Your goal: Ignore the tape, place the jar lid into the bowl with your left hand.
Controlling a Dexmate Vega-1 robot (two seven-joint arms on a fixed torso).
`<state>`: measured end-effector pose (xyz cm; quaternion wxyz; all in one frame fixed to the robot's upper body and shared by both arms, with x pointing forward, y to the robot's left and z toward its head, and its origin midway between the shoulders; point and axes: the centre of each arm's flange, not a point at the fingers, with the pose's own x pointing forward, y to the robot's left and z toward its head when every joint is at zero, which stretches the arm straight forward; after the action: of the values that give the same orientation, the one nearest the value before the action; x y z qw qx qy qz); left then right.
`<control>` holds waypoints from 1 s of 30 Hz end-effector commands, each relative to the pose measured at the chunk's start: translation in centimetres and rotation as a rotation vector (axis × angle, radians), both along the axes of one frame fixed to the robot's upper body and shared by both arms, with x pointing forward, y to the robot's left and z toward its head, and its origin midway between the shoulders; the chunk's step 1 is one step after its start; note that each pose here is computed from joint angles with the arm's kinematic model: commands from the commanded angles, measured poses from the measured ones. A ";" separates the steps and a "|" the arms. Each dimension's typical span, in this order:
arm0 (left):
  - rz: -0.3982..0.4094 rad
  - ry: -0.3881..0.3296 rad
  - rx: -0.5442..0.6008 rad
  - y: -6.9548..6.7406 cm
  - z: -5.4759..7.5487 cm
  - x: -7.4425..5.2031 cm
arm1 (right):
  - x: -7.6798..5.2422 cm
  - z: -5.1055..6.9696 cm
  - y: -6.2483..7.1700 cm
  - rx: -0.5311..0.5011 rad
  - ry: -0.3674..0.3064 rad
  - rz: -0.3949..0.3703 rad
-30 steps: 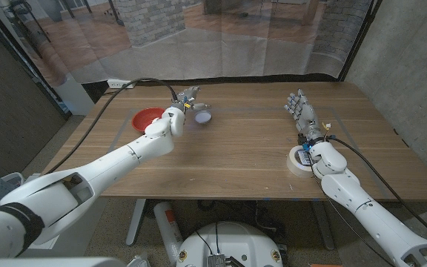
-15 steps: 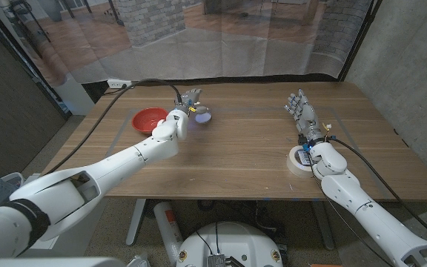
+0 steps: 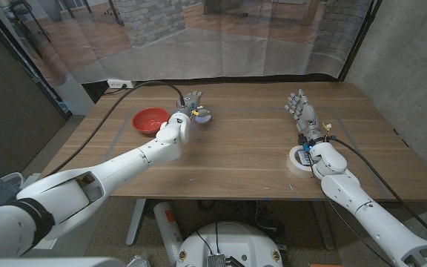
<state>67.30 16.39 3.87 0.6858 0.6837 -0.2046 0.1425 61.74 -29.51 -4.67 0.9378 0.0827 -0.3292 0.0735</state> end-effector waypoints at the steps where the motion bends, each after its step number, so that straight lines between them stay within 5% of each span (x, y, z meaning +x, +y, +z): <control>1: -0.005 0.039 -0.007 -0.4 -0.6 1.0 | 0.1 0.1 0.0 -0.003 0.005 0.000; 17: 0.026 0.071 0.033 -1.7 -1.1 1.7 | 0.4 0.1 -0.1 0.013 0.004 -0.003; 30: 0.060 0.100 0.047 -1.5 -1.5 2.2 | 0.6 0.1 0.1 0.018 0.008 -0.001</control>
<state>69.11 14.93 2.68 0.6814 0.7017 -0.1680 0.1225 62.17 -29.58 -4.54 0.9382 0.0872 -0.3274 0.0700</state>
